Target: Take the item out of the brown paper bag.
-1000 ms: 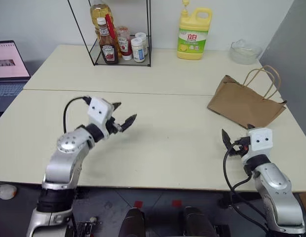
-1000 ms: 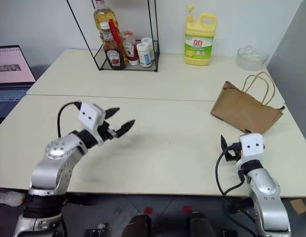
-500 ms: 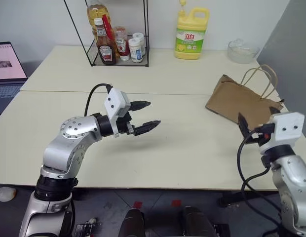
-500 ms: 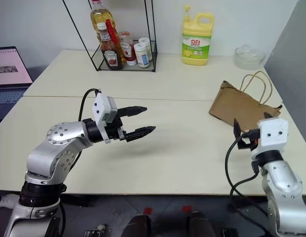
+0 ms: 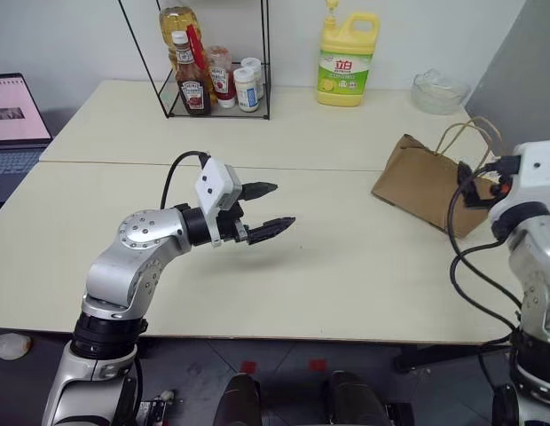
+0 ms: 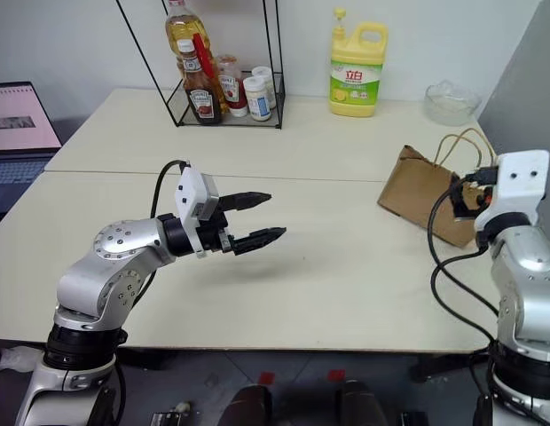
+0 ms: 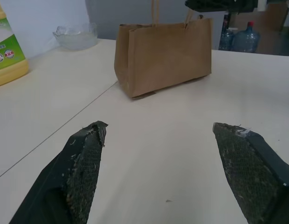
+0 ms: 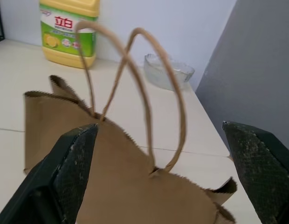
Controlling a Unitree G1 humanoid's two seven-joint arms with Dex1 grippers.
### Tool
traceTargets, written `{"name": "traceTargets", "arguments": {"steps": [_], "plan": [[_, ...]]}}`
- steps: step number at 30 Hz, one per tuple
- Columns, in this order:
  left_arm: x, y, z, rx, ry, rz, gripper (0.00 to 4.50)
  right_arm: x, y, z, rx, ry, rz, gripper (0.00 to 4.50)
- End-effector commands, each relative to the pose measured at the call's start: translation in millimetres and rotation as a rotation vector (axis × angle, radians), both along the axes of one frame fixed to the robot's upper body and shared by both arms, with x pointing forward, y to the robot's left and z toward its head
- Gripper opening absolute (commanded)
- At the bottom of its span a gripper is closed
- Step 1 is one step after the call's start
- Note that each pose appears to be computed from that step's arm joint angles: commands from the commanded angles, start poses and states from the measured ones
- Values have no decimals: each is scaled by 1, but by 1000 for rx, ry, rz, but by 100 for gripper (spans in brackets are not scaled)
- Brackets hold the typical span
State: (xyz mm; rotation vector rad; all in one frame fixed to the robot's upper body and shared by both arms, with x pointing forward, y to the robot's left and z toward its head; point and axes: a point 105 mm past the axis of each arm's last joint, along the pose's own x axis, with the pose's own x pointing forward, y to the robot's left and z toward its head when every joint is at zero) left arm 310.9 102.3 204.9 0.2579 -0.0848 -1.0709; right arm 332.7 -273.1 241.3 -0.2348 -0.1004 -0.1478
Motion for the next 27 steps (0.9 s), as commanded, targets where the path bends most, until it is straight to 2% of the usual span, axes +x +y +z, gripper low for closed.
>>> {"name": "traceTargets", "arguments": {"steps": [1, 10, 13, 17, 24, 27], "plan": [[-6, -8, 11, -6, -59, -31, 390, 3, -12, 26, 23, -47, 18, 450], [-4, -8, 11, 0, -67, -39, 390, 16, -5, 40, 27, 3, 133, 450], [-4, -8, 12, 2, -69, -41, 393, 20, -2, 44, 8, 13, 156, 389], [-4, -8, 11, 2, -71, -41, 393, 23, 5, 54, -18, 0, 190, 252], [-4, -6, 11, 8, -69, -35, 393, 26, 8, 56, -59, 29, 203, 2], [-4, -4, 10, 11, -67, -30, 393, 27, 7, 57, -73, 40, 205, 2]]}}
